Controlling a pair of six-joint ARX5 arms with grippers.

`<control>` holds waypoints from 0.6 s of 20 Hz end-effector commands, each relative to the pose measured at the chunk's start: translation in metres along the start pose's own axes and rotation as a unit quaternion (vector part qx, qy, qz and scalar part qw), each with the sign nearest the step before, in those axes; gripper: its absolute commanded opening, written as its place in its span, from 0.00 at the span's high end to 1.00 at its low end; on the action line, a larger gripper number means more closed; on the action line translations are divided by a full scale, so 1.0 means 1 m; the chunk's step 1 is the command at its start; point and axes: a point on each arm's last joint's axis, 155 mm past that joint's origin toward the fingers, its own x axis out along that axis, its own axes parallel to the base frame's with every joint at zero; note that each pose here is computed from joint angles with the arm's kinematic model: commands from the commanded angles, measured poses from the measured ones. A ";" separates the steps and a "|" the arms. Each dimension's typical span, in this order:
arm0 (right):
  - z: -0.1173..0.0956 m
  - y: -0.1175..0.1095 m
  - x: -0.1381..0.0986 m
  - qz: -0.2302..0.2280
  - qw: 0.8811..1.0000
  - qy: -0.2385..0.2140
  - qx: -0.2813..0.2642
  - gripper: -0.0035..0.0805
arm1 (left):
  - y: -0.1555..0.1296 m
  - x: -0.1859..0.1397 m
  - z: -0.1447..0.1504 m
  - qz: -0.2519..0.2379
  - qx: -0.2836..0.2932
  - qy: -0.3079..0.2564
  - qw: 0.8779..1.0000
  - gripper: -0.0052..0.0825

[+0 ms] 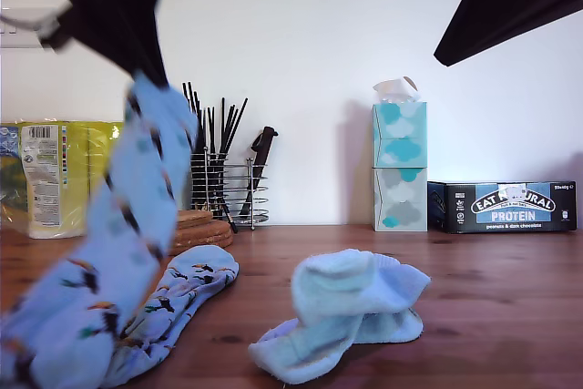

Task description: Pair up the socks based on colour and pattern, by placing each sock on top of its pair

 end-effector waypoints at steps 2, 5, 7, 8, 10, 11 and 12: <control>0.002 0.002 0.000 0.004 1.000 -0.003 -0.003 0.97 | 0.021 0.036 0.011 0.022 0.003 0.007 1.000 0.97; 0.002 0.002 0.000 0.004 1.000 -0.003 -0.004 0.97 | 0.037 0.063 0.026 0.037 0.021 -0.005 0.999 0.97; 0.002 0.002 0.000 0.004 1.000 -0.004 -0.005 0.97 | 0.043 0.074 0.036 0.039 0.026 -0.020 0.999 0.97; 0.002 0.002 0.000 0.004 1.000 -0.004 -0.005 0.97 | 0.044 0.078 0.042 0.040 0.029 -0.029 0.998 0.97; 0.002 0.002 0.000 0.004 1.000 -0.004 -0.005 0.97 | 0.050 0.087 0.052 0.045 0.034 -0.045 0.997 0.97; 0.002 0.002 0.000 0.004 1.000 -0.004 -0.005 0.97 | 0.054 0.092 0.053 0.048 0.033 -0.046 0.997 0.97; 0.002 0.002 0.000 0.004 1.000 -0.003 -0.005 0.97 | 0.059 0.098 0.053 0.052 0.030 -0.044 0.997 0.97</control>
